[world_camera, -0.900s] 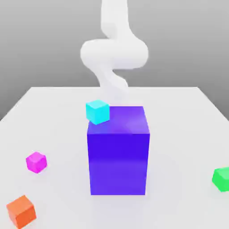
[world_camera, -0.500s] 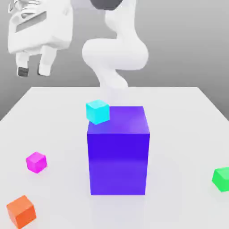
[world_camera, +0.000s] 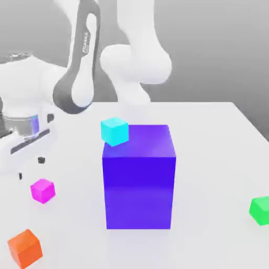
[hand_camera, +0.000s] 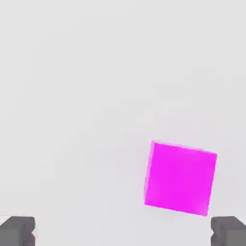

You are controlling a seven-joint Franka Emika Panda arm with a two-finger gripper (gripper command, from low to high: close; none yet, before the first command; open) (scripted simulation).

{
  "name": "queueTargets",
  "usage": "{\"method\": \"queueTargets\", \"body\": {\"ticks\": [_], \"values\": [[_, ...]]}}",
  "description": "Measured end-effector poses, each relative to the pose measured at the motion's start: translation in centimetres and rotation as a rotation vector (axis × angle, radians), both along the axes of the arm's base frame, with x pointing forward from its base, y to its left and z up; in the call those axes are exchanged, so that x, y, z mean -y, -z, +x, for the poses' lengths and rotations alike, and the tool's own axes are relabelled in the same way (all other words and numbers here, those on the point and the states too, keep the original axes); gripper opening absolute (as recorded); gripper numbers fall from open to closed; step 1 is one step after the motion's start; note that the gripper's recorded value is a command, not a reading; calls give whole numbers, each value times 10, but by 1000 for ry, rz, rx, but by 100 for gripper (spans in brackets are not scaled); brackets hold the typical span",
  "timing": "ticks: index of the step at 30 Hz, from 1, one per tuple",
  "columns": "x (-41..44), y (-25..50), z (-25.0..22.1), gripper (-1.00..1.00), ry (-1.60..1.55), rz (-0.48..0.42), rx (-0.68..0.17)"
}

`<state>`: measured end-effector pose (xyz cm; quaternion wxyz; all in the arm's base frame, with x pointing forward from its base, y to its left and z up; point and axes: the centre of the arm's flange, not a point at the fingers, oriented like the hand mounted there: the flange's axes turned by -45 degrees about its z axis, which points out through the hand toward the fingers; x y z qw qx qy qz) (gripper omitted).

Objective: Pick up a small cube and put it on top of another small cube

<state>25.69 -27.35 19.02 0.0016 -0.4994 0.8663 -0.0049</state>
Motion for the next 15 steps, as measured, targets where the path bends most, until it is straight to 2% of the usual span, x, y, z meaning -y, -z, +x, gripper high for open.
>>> {"method": "queueTargets", "body": {"ticks": [6,7,15], "values": [[-3,57,-2,0,15,6,-8],[-3,63,-3,-100,15,7,-8],[-3,55,-2,-100,15,5,-6]]}}
